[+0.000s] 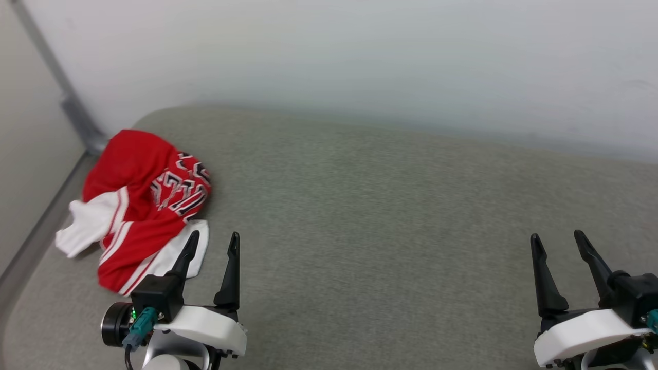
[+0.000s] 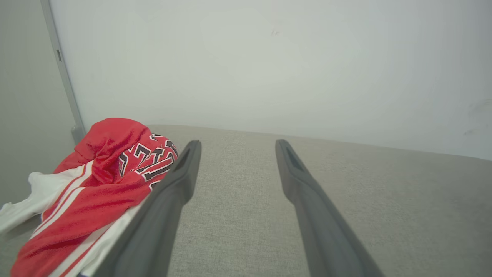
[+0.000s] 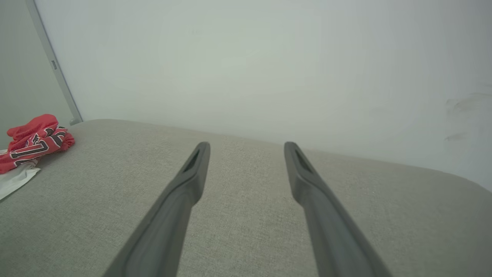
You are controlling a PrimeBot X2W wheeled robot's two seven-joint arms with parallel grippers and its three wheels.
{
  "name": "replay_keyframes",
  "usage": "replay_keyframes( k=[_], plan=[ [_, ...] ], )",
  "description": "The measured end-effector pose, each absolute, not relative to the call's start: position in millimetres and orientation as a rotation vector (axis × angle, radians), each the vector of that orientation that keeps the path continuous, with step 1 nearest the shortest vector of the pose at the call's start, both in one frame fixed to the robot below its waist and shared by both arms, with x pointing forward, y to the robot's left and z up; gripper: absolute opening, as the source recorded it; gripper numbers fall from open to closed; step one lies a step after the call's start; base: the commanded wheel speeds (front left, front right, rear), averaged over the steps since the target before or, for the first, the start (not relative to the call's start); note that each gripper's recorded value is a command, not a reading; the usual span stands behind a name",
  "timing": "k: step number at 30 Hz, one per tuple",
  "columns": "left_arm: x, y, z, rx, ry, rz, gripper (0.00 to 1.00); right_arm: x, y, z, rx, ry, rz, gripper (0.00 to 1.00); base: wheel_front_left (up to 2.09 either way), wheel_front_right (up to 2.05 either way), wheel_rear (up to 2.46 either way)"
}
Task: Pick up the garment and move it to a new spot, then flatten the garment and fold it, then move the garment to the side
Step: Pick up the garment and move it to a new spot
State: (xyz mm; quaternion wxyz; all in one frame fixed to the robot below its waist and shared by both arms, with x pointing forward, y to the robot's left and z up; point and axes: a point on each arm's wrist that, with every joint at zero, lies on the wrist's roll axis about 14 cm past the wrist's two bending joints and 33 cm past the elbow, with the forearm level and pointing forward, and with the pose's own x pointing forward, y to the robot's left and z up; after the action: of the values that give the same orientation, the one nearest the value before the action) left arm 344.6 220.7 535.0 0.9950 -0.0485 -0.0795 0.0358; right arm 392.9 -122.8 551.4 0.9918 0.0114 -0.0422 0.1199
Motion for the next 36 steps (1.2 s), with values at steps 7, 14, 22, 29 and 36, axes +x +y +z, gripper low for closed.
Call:
replay_keyframes(
  k=[7,14,22,29,36],
  plan=[
    [312,267,540,-0.058,-0.185,0.231,1.0,405,-72,556,0.001,-0.103,0.379,1.0,0.0,0.0,0.0],
    [271,310,541,-0.036,-0.195,0.39,1.0,410,-19,558,-0.002,-0.119,0.521,1.0,0.0,0.0,0.0],
    [241,340,539,-0.032,-0.19,0.517,1.0,416,26,555,0.019,-0.114,0.634,1.0,0.0,0.0,0.0],
    [238,345,533,-0.033,-0.169,0.538,1.0,422,33,550,0.023,-0.102,0.648,1.0,0.0,0.0,0.0],
    [272,351,544,-0.038,-0.165,0.468,1.0,433,21,541,0.023,-0.08,0.609,1.0,0.0,0.0,0.0]
  ],
)
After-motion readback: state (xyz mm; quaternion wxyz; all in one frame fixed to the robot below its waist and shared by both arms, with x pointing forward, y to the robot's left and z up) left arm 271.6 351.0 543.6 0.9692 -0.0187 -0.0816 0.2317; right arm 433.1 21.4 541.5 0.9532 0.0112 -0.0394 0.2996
